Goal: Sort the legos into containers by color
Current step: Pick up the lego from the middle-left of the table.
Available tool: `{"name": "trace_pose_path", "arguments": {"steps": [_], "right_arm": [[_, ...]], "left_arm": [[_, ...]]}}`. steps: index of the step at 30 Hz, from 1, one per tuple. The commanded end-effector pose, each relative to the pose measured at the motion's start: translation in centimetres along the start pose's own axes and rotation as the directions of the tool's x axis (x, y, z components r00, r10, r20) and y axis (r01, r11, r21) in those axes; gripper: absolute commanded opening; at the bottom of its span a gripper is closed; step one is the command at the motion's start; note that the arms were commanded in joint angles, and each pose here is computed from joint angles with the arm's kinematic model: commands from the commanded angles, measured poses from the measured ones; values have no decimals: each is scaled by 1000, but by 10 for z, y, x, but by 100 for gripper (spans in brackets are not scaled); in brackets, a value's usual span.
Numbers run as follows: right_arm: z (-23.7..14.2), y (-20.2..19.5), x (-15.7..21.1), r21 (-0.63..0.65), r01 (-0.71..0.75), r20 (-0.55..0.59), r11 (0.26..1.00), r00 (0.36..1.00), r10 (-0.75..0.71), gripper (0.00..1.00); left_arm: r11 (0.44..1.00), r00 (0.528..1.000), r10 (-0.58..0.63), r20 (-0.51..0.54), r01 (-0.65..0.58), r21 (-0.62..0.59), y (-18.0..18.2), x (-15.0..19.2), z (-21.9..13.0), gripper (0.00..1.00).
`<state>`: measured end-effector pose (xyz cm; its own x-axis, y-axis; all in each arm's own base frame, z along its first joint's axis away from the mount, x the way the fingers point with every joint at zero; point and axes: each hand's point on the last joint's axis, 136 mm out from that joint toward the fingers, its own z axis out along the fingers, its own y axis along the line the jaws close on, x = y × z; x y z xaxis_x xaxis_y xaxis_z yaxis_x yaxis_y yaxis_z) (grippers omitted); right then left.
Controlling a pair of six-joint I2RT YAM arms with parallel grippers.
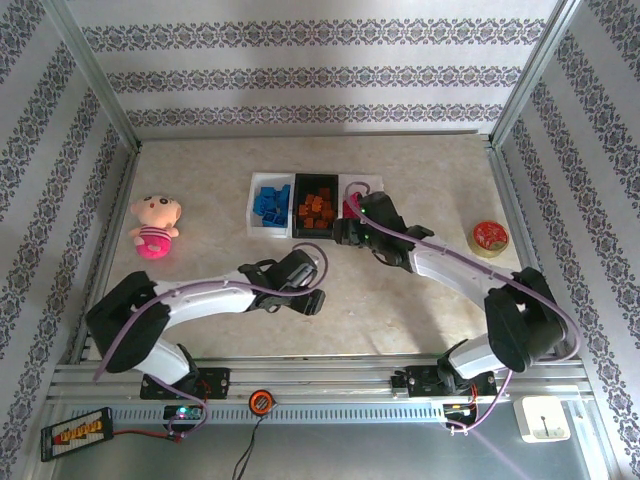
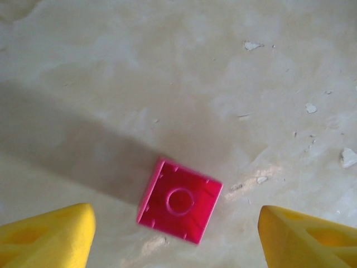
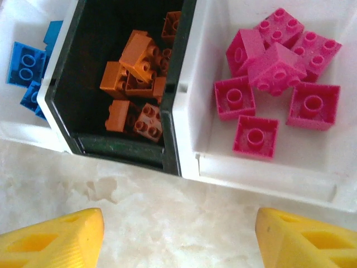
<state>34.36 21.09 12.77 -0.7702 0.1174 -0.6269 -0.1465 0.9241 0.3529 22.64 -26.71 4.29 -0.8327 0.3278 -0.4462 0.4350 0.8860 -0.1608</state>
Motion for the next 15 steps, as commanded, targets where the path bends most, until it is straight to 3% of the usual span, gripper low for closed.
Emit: {"name": "trace_pose_path", "arguments": {"steps": [1, 9, 15], "right_arm": [[-13, -3, -12, -14, -39, 72, 999, 997, 40, 72], [-30, -11, -20, -7, -56, 122, 998, 991, 56, 72], [-43, -29, -22, 22, -100, 163, 995, 982, 96, 72]], "left_arm": [[994, 997, 83, -1, -83, -64, 0, -6, 9, 72], [990, 993, 113, -29, -115, -82, -2, -1, 23, 48], [995, 995, 103, 18, -102, -19, -19, -15, 13, 33]]}}
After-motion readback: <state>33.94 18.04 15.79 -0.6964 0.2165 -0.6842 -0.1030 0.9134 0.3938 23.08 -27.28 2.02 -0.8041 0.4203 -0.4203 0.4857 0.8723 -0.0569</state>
